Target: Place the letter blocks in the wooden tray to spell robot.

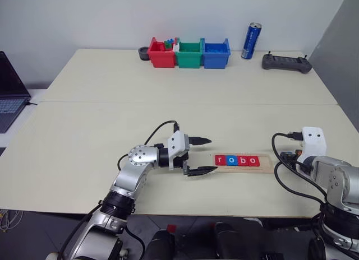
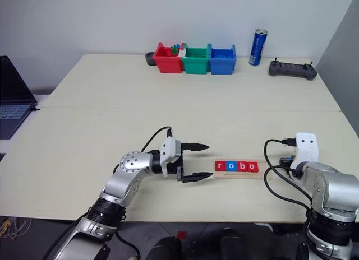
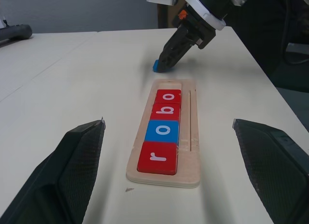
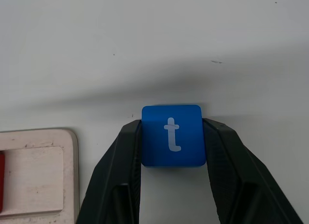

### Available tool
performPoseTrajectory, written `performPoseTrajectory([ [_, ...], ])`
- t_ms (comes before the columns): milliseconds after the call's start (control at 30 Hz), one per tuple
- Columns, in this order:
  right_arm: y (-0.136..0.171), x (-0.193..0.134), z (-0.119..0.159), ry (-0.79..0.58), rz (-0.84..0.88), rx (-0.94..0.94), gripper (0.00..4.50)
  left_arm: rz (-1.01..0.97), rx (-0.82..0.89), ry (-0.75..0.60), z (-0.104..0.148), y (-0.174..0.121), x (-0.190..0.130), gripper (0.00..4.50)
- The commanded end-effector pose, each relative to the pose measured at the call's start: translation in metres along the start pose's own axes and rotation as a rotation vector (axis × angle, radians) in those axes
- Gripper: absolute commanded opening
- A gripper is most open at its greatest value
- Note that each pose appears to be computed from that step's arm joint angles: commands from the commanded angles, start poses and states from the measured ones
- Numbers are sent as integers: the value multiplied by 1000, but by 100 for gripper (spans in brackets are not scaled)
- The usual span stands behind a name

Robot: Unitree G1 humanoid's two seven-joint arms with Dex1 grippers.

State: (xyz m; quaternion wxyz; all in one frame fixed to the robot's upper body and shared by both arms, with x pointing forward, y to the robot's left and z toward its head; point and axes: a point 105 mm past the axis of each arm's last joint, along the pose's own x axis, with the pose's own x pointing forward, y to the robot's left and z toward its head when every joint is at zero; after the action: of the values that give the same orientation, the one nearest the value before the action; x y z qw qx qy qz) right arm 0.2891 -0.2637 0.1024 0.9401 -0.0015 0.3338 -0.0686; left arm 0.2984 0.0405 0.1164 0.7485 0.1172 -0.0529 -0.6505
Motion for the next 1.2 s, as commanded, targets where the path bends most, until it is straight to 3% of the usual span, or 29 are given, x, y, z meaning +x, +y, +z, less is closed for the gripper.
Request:
performPoseTrajectory([
  [33,-14,-2,1,-19,-57,5,278,-12,38,-15,9,2,1,450],
  [200,-17,-4,22,-98,-84,-13,449,-11,37,-13,9,2,0,450],
  [367,-10,-16,94,-318,-79,-37,449,-6,41,-14,10,4,0,450],
  [433,3,-19,127,-403,27,-78,449,-8,42,-14,9,4,1,450],
  [500,15,-21,143,-440,159,-135,449,-10,43,-15,10,5,2,450],
  [533,25,-23,146,-461,265,-251,449,-12,44,-16,10,5,2,450],
  [667,14,-15,127,-436,425,-624,449,-15,46,-19,10,6,4,450],
  [833,-6,-16,89,-391,668,-890,449,-14,47,-21,10,5,3,450],
  [1200,-35,0,37,-215,825,-1069,449,-21,44,-24,10,4,5,450],
])
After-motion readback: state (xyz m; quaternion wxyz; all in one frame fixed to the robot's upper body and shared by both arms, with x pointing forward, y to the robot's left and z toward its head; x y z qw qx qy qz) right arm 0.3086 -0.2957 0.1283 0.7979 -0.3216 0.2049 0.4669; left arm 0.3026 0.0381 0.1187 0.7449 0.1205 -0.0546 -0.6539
